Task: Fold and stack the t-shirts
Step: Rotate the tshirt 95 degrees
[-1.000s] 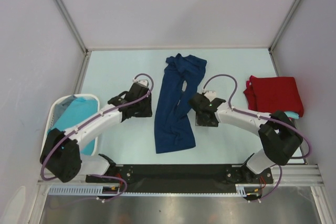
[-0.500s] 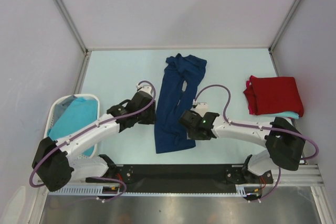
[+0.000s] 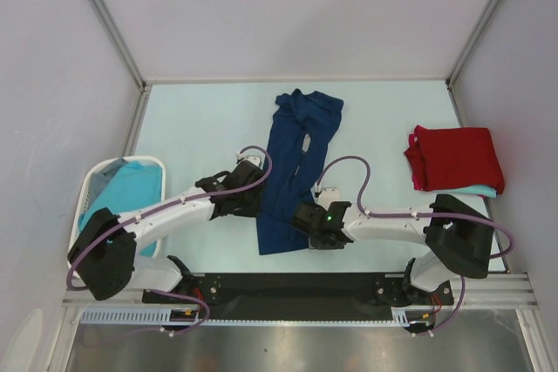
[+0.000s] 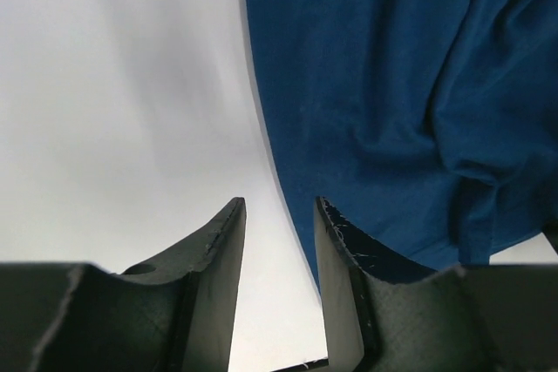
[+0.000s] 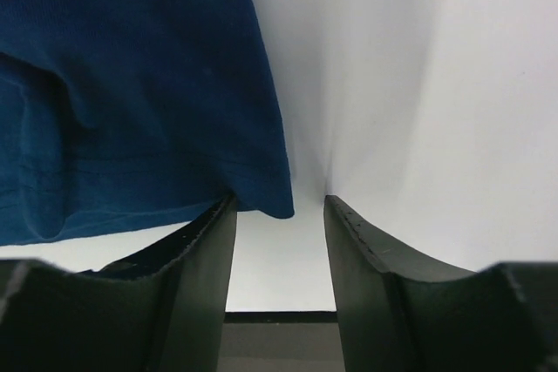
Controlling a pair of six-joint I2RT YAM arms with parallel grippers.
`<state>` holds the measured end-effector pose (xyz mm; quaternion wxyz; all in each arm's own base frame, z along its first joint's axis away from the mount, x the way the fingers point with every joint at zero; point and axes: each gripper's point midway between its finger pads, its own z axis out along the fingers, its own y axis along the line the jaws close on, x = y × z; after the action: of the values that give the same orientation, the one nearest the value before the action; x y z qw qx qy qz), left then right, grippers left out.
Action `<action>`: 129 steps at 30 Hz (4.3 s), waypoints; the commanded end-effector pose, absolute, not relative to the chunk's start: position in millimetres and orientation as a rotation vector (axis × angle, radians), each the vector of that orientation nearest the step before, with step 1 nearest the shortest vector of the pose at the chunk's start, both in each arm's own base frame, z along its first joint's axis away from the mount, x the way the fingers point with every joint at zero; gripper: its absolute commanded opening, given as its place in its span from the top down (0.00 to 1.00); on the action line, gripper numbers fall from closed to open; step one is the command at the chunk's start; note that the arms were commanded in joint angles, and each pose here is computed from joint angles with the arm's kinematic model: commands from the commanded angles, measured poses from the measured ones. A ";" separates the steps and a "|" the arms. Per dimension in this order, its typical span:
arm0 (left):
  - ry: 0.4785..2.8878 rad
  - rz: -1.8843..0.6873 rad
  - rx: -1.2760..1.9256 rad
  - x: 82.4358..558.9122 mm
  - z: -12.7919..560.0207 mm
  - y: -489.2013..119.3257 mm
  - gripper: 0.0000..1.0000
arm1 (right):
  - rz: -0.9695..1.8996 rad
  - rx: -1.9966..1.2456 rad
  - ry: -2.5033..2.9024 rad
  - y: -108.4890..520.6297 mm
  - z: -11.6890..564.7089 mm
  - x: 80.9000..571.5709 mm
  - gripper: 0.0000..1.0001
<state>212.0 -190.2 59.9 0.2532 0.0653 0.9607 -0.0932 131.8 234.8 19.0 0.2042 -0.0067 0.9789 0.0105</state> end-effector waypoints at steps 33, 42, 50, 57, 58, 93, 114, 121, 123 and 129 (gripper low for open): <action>2.586 -0.319 0.235 223.1 71.3 -219.2 0.59 | -0.028 0.057 2.695 235.9 10.2 153.2 0.72; 2.613 -0.328 0.239 223.1 64.5 -224.5 0.60 | -0.062 0.092 2.744 221.7 11.6 137.7 1.00; 2.633 -0.350 0.254 229.2 63.3 -237.5 0.62 | -0.134 0.063 2.824 214.2 12.6 101.8 1.00; 2.623 -0.352 0.270 232.6 64.9 -241.1 0.62 | -0.190 -0.004 2.912 213.7 10.8 69.4 1.00; 2.628 -0.342 0.271 233.8 63.0 -240.7 0.62 | -0.194 -0.011 2.918 213.4 10.5 65.5 1.00; 2.469 -0.359 0.128 326.5 119.1 -270.4 0.58 | -0.094 0.165 2.374 210.3 153.7 449.2 0.43; 2.485 -0.275 -0.057 330.0 112.2 -211.0 0.59 | -0.078 0.037 2.460 247.9 79.5 505.7 0.44; 2.476 -0.257 -0.146 336.0 116.2 -185.7 0.60 | -0.055 0.050 2.426 254.8 82.3 513.6 0.44; 2.480 -0.262 -0.150 333.8 113.3 -184.8 0.60 | -0.034 0.050 2.407 259.1 92.2 513.3 0.44; 2.508 -0.270 -0.149 328.4 105.2 -185.7 0.60 | -0.037 0.008 2.400 270.9 89.6 516.5 0.44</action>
<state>329.0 -180.7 94.4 0.2915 -0.0505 0.9517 -0.0817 500.2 254.7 56.9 0.3204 0.0076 0.9466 -0.0359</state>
